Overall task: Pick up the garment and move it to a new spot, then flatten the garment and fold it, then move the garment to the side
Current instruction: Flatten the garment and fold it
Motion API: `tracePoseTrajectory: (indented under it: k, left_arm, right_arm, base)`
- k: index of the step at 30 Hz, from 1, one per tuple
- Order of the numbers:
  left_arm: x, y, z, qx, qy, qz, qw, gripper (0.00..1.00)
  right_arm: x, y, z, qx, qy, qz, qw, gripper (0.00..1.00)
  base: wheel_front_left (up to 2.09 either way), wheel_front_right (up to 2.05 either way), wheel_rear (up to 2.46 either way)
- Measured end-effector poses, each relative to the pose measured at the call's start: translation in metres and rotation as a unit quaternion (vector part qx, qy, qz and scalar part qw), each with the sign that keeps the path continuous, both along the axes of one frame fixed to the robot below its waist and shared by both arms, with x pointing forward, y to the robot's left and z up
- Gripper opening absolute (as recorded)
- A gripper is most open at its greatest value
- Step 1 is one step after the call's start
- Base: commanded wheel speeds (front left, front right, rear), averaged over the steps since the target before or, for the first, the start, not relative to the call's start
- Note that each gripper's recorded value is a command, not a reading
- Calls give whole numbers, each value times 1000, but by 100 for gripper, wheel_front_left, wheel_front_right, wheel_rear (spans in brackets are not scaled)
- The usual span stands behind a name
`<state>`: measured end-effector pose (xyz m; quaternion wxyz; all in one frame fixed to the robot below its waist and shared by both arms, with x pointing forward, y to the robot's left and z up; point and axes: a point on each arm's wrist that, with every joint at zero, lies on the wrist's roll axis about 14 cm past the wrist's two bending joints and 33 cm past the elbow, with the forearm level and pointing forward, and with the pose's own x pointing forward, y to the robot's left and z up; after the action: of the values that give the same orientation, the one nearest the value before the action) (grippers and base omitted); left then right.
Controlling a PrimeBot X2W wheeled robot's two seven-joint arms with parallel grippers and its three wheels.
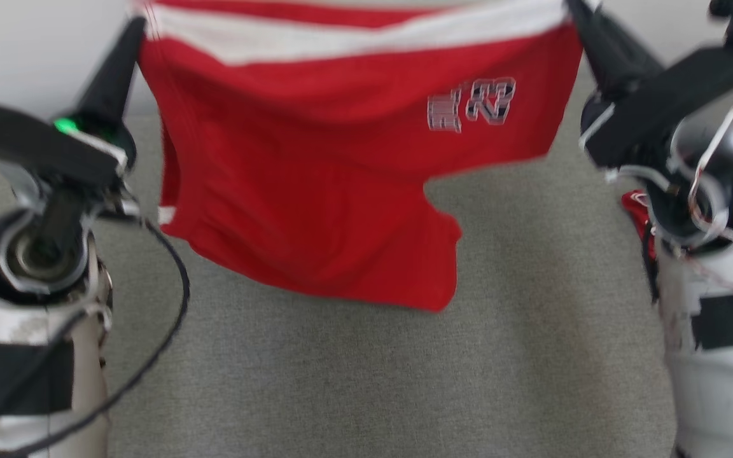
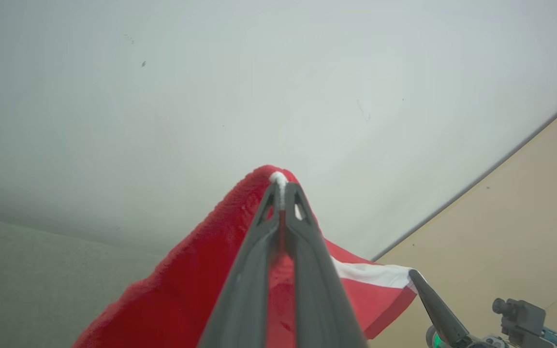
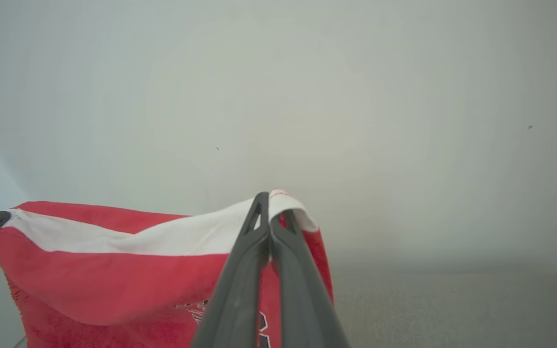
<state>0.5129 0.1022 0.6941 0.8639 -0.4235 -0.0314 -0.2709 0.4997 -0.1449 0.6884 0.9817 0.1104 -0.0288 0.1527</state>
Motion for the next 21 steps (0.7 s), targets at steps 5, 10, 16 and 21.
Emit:
tracePoseTrajectory:
  k: [5,10,16,21]
  left_arm:
    - [32,7,33,-37,-30,31,998,0]
    - [75,35,59,-33,-89,134,987,0]
    - [120,34,75,-64,-154,172,971,0]
    - [147,37,77,-98,-212,194,953,0]
  right_arm:
    - [35,3,28,-49,-29,-3,998,0]
    - [77,7,53,-49,-67,-6,997,0]
    - [123,6,91,-14,-156,-21,987,0]
    - [149,-10,113,-21,-256,-60,965,0]
  base:
    - [0,0,0]
    - [0,0,0]
    - [0,0,0]
    - [0,0,0]
